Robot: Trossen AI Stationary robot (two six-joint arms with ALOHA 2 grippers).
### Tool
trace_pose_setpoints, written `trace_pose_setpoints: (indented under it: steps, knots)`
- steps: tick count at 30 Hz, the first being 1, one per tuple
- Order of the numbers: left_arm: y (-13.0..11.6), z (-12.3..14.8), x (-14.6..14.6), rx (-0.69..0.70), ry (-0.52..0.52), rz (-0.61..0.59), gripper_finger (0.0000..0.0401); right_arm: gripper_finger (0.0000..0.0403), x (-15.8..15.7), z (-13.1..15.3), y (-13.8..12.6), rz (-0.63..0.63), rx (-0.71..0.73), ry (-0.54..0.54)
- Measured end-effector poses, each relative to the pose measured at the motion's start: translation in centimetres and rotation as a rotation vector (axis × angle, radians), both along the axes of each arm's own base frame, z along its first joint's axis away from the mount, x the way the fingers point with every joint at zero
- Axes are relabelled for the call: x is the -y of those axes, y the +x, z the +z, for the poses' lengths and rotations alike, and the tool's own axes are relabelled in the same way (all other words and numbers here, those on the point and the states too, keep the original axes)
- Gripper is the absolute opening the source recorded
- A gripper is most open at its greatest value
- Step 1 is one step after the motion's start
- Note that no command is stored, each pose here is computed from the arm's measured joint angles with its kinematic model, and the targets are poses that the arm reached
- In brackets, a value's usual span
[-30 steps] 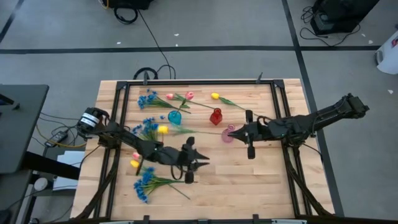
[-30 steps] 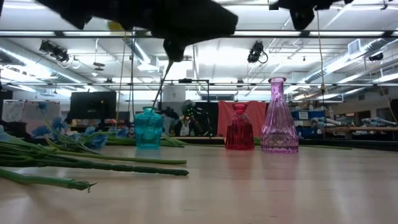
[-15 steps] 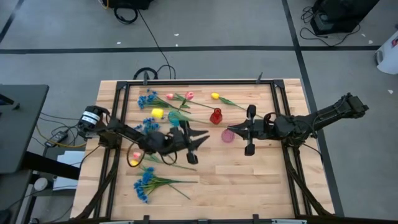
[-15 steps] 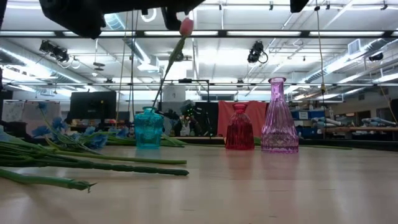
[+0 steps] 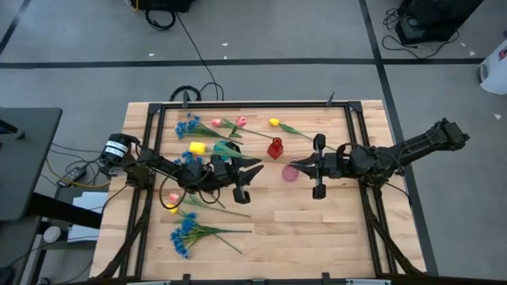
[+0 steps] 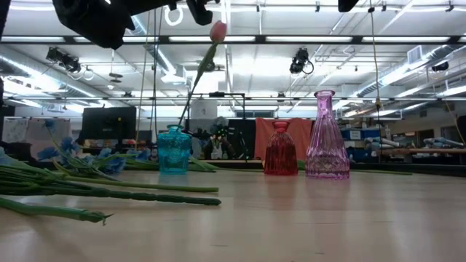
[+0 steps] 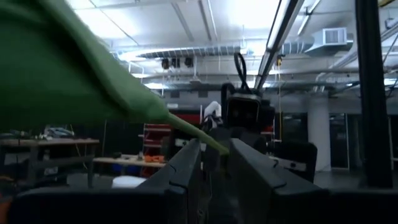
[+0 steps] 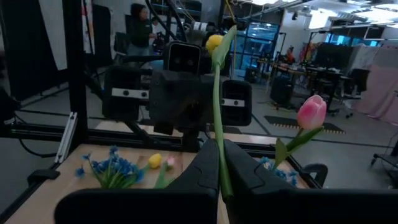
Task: Sort flowers into vase by color
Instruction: Put the middle yellow flower into the pink vase
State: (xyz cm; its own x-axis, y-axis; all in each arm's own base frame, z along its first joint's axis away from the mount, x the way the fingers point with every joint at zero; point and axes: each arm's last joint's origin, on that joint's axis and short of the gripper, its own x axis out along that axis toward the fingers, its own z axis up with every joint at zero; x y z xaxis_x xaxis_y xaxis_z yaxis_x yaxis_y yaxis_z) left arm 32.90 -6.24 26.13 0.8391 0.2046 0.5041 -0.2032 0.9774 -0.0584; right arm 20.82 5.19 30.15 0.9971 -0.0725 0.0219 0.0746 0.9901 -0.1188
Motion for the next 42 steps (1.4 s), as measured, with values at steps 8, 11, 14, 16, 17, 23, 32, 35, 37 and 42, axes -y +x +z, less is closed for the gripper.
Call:
trace_pose_setpoints:
  steps: [8,11,14,16,17,23,32,35,37,42]
  knots:
    - [-0.09,0.24,-0.41,0.029,-0.005,0.014,0.009,0.0016,-0.05,-0.02,0.0,0.019,-0.003,-0.005]
    - [-0.07,0.21,-0.41,0.025,-0.004,0.014,0.009,0.0016,-0.06,-0.05,0.0,0.019,-0.005,-0.008]
    - [-0.05,0.18,-0.41,0.024,-0.01,0.011,0.0091,0.0016,-0.06,-0.05,0.0,0.019,-0.006,-0.009]
    - [-0.03,0.16,-0.4,0.021,-0.008,0.011,0.0093,0.0016,-0.06,-0.09,0.01,0.019,-0.009,-0.01]
    - [-0.03,0.15,-0.4,0.02,-0.005,0.013,0.0093,0.0016,-0.06,-0.12,0.01,0.019,-0.013,-0.011]
    - [-0.05,0.2,-0.43,0.018,0.018,0.029,0.007,0.0016,-0.06,-0.31,0.01,0.019,-0.031,-0.016]
    - [-0.06,0.25,-0.54,0.027,0.017,0.027,0.0015,0.0062,-0.04,-0.59,0.0,0.016,-0.06,-0.025]
    - [-0.07,0.26,-0.55,0.028,0.016,0.028,0.0017,0.0098,-0.05,-0.66,0.0,0.018,-0.066,-0.027]
    - [-0.06,0.25,-0.55,0.026,0.015,0.031,0.0015,0.0124,-0.03,-0.62,-0.04,0.018,-0.065,-0.026]
    - [0.12,0.06,-0.59,-0.006,0.021,0.036,0.0012,0.0182,0.2,0.0,-0.83,0.018,-0.042,-0.014]
